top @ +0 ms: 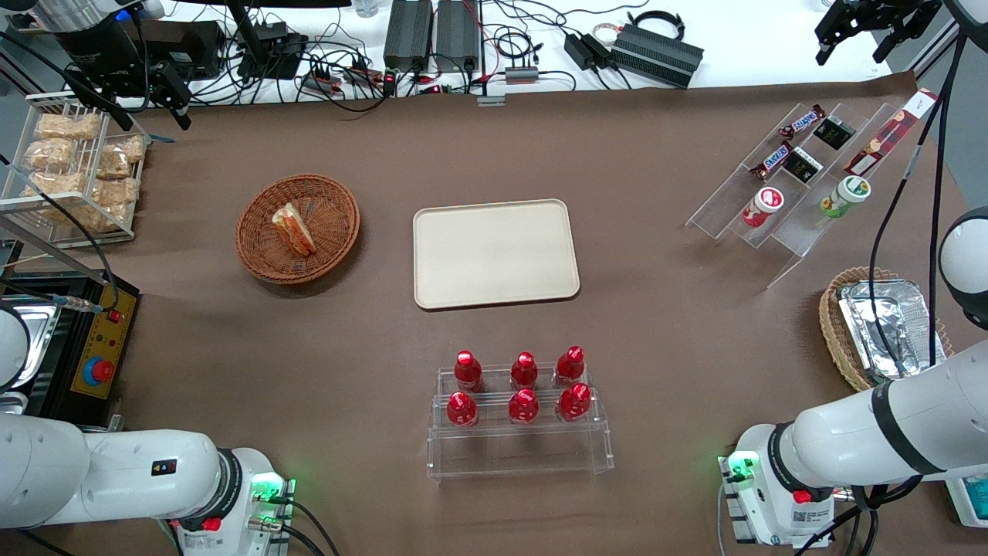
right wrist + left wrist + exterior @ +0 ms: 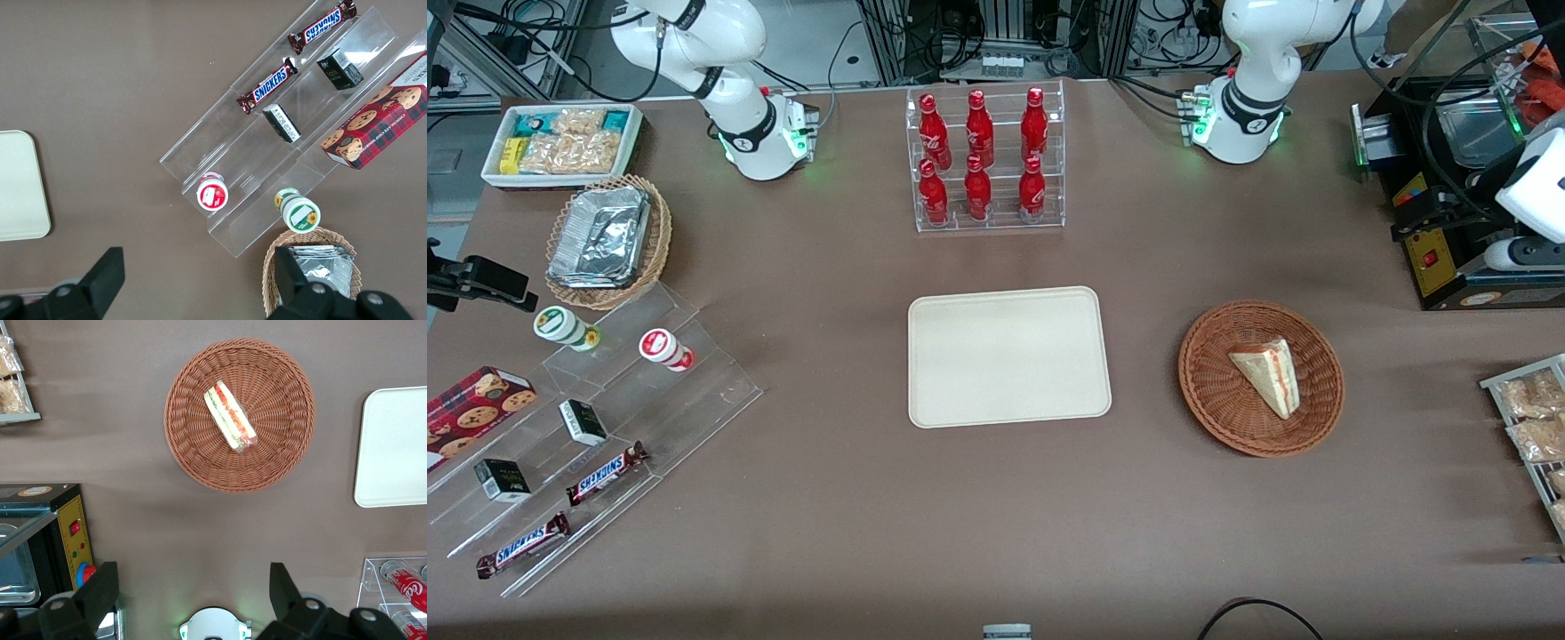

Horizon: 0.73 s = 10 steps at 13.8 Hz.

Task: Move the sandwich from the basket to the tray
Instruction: 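Move the left gripper toward the wicker basket holding the sandwich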

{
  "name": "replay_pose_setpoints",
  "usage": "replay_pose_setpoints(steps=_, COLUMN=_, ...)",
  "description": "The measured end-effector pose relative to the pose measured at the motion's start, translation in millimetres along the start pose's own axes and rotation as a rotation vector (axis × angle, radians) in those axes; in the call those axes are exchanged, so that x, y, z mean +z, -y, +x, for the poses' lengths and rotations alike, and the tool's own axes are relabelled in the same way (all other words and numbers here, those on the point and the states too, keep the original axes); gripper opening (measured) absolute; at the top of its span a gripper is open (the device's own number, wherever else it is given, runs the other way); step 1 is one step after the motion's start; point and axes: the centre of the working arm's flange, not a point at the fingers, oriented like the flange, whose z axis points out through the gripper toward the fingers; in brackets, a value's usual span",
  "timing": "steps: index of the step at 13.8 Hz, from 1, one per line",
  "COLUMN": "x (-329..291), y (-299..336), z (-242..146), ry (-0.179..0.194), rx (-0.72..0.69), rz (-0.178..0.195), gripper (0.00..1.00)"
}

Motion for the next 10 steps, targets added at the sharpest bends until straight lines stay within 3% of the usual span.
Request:
replay_pose_setpoints(steps=5, x=5.6, y=-7.3, z=1.9, ry=0.012, rx=0.014, rz=0.001, gripper=1.0)
replay_pose_setpoints(steps=7, x=18.6, y=-11.7, z=5.3, ry=0.034, rx=0.022, rz=0.002, gripper=1.0)
replay_pose_setpoints(steps=10, x=52.8, y=-14.1, z=16.0, ry=0.038, rx=0.026, rz=0.002, gripper=1.0)
